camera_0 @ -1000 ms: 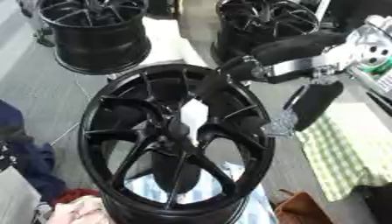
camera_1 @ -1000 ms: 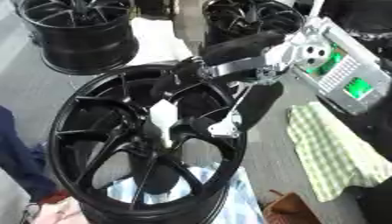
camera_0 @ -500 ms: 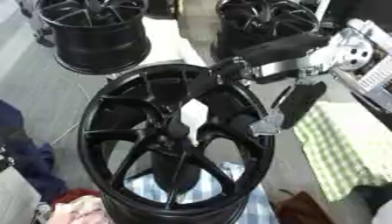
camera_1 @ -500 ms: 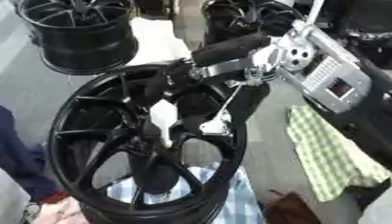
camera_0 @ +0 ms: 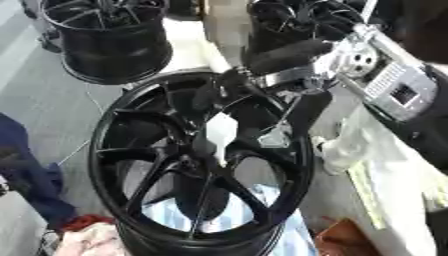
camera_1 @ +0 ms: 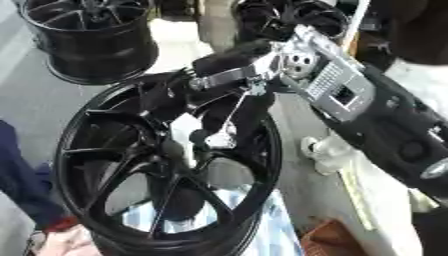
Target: Pull the pin out of the wheel hub.
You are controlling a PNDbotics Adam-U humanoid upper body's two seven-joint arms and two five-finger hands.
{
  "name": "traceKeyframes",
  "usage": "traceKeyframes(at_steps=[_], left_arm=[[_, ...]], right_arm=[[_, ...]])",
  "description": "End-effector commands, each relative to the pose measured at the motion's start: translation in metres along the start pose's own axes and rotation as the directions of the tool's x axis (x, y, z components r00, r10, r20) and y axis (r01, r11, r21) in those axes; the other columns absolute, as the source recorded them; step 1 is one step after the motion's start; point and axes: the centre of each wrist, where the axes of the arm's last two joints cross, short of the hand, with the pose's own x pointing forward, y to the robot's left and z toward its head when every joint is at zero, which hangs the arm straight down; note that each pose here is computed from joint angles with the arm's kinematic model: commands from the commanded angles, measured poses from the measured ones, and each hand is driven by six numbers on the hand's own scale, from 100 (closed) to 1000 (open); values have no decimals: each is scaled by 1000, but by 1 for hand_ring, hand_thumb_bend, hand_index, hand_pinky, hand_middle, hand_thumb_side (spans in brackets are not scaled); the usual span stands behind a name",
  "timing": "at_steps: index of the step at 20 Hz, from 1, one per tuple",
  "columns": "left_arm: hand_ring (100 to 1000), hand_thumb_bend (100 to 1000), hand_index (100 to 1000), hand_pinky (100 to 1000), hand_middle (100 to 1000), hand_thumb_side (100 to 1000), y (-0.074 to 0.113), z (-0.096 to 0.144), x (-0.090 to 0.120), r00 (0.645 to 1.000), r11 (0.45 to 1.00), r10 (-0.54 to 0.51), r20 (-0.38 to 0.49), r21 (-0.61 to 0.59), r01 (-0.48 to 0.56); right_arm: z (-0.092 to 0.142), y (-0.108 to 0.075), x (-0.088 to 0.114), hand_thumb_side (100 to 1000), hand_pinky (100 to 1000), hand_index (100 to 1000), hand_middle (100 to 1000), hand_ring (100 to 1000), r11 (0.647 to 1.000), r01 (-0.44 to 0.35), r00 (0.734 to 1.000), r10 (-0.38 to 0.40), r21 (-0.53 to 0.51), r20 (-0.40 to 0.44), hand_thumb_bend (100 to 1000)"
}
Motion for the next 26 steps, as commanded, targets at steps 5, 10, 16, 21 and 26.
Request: traceKeyframes(at_steps=[5, 10, 16, 21, 26], left_arm=[[1000, 100, 914, 687, 696, 852, 2, -4, 8, 999, 1000, -20, 28, -10, 20], [1000, 100, 914, 687, 696, 853, 2, -5, 8, 999, 1000, -19, 28, -13, 19], [1000, 100, 914, 687, 696, 853, 1, -5, 8, 999, 1000, -17, 28, -15, 17], [1000, 100, 914, 687, 696, 853, 1, -5, 8, 999, 1000, -15, 29, -16, 16], [1000, 100, 914, 687, 696, 854, 1, -5, 8, 999, 1000, -15, 29, -18, 15]], right_arm=[[-1, 1, -25, 302, 917, 1000, 979, 960, 1000, -25, 996, 25, -1, -91, 100], [-3, 10, -42, 315, 914, 1000, 973, 957, 1000, -17, 990, 19, 11, -143, 100], [-7, 17, -53, 286, 913, 1000, 958, 953, 999, -18, 986, 23, 28, -164, 100], [-11, 21, -55, 275, 911, 1000, 941, 947, 999, -19, 988, 26, 48, -155, 100], [-13, 24, -55, 270, 910, 1000, 929, 944, 997, -11, 988, 22, 72, -152, 100]])
